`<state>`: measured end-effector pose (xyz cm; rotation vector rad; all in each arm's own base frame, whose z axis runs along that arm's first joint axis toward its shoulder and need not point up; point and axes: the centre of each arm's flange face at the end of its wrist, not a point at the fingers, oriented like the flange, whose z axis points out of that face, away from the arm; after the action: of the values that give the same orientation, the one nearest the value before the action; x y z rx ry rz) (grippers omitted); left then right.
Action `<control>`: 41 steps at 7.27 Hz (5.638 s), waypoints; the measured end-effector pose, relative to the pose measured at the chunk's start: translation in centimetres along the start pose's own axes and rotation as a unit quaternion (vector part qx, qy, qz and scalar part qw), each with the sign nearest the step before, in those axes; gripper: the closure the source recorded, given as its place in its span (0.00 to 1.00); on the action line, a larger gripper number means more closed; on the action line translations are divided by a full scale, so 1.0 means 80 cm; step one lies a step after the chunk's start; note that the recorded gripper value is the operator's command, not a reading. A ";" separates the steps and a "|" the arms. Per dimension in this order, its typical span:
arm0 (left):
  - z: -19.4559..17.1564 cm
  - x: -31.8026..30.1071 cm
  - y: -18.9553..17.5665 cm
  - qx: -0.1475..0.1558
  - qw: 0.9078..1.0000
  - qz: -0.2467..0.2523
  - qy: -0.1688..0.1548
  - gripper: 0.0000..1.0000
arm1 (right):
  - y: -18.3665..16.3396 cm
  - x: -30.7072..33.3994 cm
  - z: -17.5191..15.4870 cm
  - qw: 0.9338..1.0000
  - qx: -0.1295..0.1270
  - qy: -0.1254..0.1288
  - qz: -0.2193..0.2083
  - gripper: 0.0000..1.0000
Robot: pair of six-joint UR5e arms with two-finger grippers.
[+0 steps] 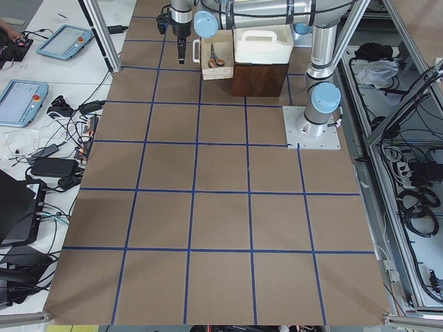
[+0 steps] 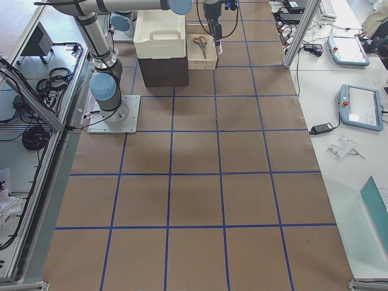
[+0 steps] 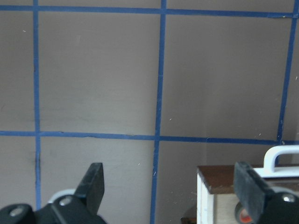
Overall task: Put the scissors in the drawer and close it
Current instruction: 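Move the left gripper over the drawer's white handle, then push the drawer closed with the left gripper, away from the robot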
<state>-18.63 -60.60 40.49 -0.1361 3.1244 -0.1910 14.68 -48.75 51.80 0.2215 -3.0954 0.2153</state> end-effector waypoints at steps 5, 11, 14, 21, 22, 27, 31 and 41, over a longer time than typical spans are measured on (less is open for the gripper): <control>0.116 0.088 -0.008 -0.028 1.000 -0.010 -0.001 0.00 | 0.013 -0.015 -0.015 0.993 -0.012 -0.043 0.106 0.00; 0.164 0.141 0.020 -0.070 0.996 -0.048 -0.020 0.00 | 0.046 -0.008 -0.041 0.997 -0.026 -0.016 0.067 0.00; 0.160 0.138 0.033 -0.103 0.993 -0.048 -0.032 0.00 | 0.046 -0.009 -0.031 0.997 -0.033 -0.016 0.066 0.00; 0.135 0.131 0.061 -0.166 0.984 -0.050 -0.042 0.00 | 0.049 -0.002 -0.029 0.997 -0.042 0.017 0.063 0.00; 0.131 0.130 0.065 -0.174 0.982 -0.049 -0.045 0.00 | 0.050 -0.002 -0.029 0.997 -0.042 0.017 0.063 0.00; 0.117 0.124 0.090 -0.219 0.973 -0.046 -0.064 0.00 | 0.049 -0.003 -0.027 0.997 -0.043 0.016 0.063 0.00; 0.129 0.128 0.104 -0.240 0.967 -0.040 -0.075 0.00 | 0.040 -0.012 -0.031 0.994 -0.019 -0.018 0.102 0.00; 0.142 0.131 0.143 -0.299 0.949 -0.034 -0.091 0.00 | -0.023 0.002 -0.020 0.992 0.001 0.009 0.125 0.00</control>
<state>-29.86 -51.56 27.80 -0.2447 2.8808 0.7317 14.81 -50.33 53.61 -0.1680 -3.0983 0.2261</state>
